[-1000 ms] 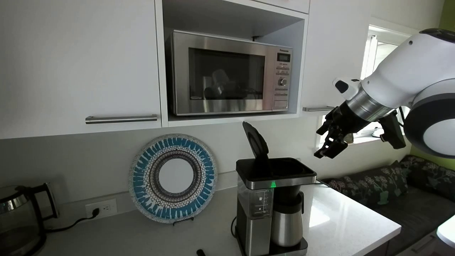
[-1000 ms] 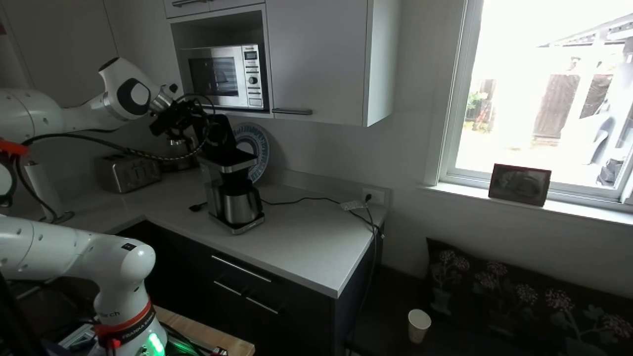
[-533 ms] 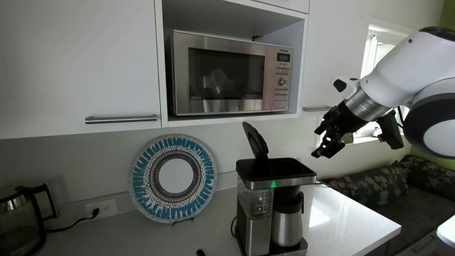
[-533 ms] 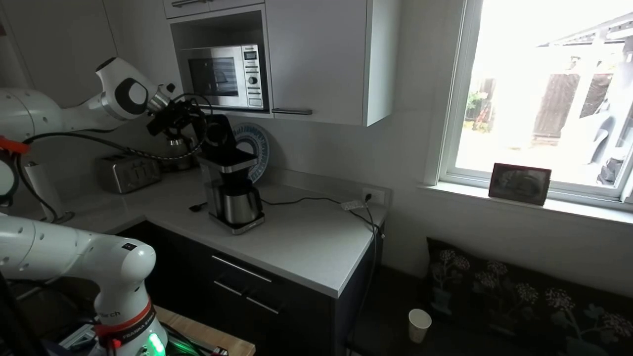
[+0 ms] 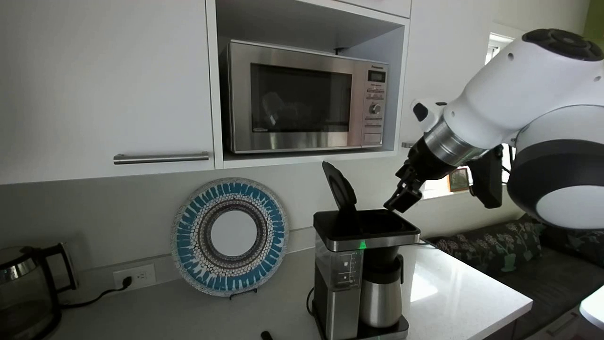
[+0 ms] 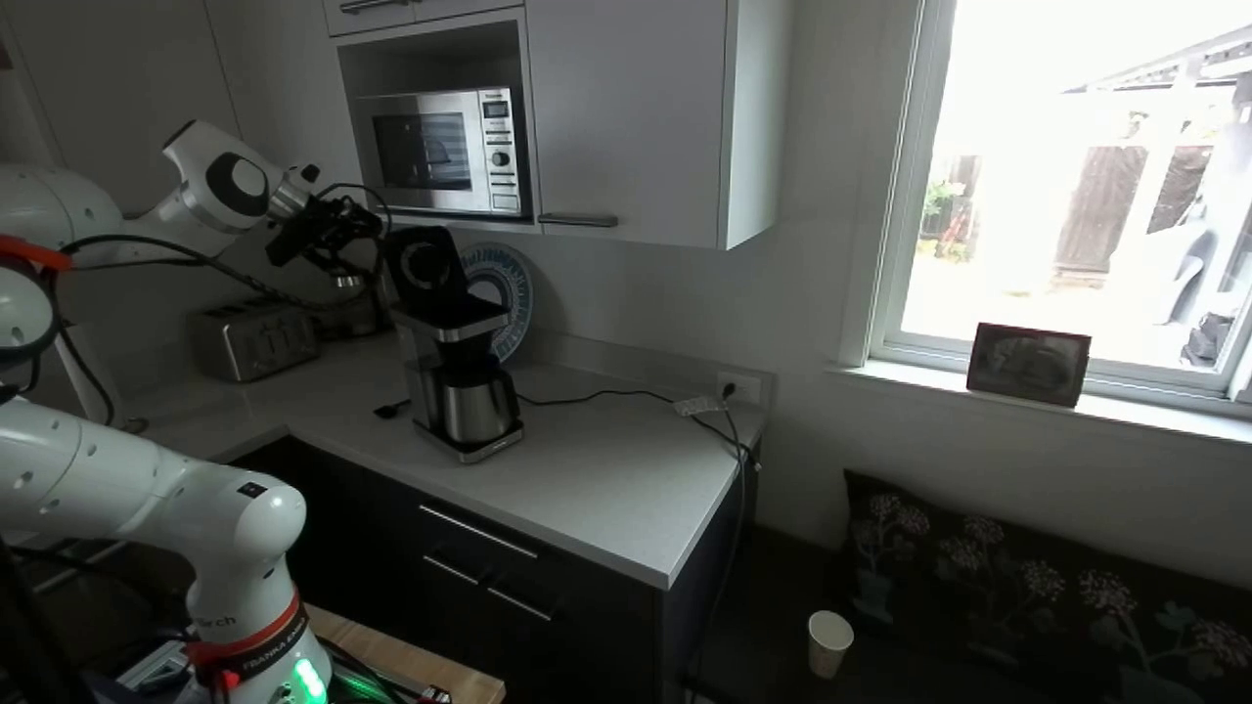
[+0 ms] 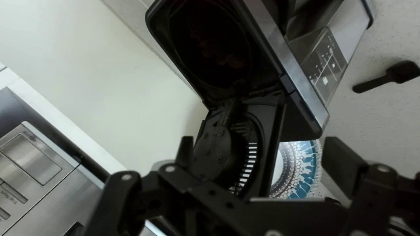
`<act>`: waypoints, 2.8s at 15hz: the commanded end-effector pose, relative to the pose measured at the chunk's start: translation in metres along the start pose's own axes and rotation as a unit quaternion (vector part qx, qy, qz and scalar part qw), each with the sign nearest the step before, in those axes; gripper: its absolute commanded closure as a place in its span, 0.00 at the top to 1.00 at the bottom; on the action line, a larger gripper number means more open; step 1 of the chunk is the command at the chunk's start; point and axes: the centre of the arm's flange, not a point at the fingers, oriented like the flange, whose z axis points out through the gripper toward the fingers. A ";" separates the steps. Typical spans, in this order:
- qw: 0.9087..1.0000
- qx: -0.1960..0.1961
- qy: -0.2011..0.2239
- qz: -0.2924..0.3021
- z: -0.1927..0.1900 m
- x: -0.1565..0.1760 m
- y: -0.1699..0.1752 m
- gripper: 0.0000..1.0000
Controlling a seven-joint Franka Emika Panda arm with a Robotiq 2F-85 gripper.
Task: Close the lid of the coffee maker
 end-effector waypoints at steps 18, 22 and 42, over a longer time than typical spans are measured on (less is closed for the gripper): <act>0.979 -0.150 -0.025 0.138 0.050 0.086 -0.051 1.00; 0.974 -0.159 -0.002 0.161 0.058 0.094 -0.051 1.00; 0.975 -0.177 -0.016 0.131 0.045 0.064 0.048 1.00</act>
